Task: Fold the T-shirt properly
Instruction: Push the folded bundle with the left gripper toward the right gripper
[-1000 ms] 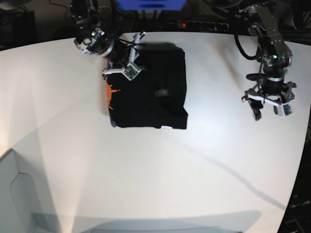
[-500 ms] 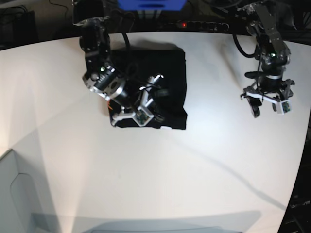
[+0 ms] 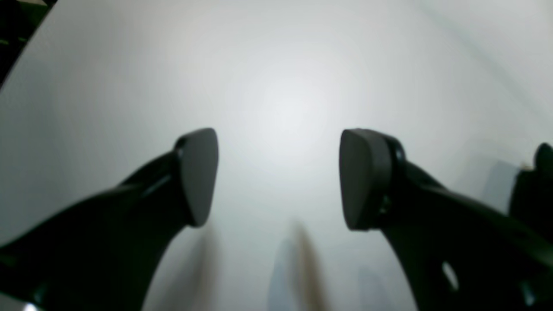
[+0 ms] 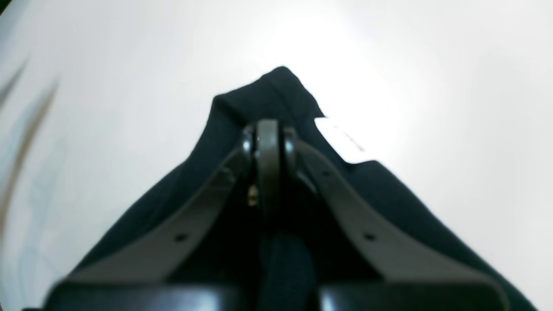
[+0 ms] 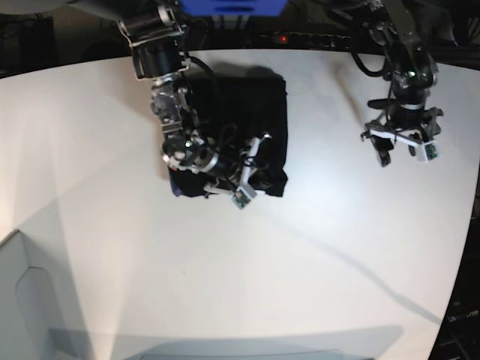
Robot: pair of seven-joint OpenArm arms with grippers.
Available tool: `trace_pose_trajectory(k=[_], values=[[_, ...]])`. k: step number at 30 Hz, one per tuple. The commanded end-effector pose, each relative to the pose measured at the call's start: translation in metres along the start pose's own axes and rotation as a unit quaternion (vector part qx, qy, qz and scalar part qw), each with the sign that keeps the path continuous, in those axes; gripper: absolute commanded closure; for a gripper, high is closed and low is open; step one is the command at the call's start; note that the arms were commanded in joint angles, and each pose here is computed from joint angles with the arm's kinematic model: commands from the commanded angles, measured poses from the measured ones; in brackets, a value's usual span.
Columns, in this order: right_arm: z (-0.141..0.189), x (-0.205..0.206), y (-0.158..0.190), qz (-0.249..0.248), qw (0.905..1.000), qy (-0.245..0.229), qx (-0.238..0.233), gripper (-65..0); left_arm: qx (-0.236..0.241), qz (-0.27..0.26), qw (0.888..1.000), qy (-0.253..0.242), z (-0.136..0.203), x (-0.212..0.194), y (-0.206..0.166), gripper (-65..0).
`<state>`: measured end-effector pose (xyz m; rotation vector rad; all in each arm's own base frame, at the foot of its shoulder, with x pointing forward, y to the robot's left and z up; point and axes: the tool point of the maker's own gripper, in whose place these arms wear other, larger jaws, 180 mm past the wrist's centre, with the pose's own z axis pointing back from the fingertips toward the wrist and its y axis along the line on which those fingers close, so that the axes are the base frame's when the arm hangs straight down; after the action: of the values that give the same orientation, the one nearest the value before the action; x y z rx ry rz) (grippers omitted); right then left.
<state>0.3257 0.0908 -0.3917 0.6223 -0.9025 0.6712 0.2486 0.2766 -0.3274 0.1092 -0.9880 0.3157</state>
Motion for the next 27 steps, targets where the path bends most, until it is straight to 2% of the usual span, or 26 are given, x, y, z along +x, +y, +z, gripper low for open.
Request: trace_pose_trajectory(k=[1, 6, 9, 12, 15, 19, 24, 27], values=[[0.004, 0.038, 0.000, 0.013, 0.9984, -0.055, 0.001, 0.0, -0.006, -0.003, 1.000, -0.029, 0.004, 0.017, -0.004, -42.5], [0.043, 0.082, 0.004, 0.062, 0.9902, -0.122, -0.030, 0.0, -0.059, -0.008, 0.998, -0.023, 0.012, 0.013, -0.050, -42.5], [0.064, 0.086, 0.003, 0.086, 0.9865, -0.132, -0.046, 0.0, -0.112, 0.019, 0.993, 0.007, 0.017, 0.000, -0.085, -42.5], [0.080, 0.074, -0.011, 0.101, 0.9869, -0.105, -0.069, 0.0, -0.158, 0.057, 0.985, 0.048, 0.020, -0.016, -0.109, -42.5], [0.100, 0.059, -0.038, 0.093, 0.9864, -0.077, -0.112, 0.0, -0.196, 0.079, 0.974, 0.079, 0.024, -0.029, -0.130, -42.5], [0.126, 0.052, -0.068, 0.078, 0.9808, -0.074, -0.163, 0.0, -0.235, 0.093, 0.961, 0.108, 0.026, -0.043, -0.154, -42.5], [0.150, 0.037, -0.095, 0.074, 0.9751, -0.046, -0.204, 0.0, -0.251, 0.098, 0.950, 0.158, 0.016, -0.075, -0.171, -42.5], [0.159, 0.028, -0.104, 0.072, 0.9731, -0.033, -0.216, 0.0, -0.243, 0.106, 0.946, 0.186, 0.008, -0.095, -0.169, -42.5]])
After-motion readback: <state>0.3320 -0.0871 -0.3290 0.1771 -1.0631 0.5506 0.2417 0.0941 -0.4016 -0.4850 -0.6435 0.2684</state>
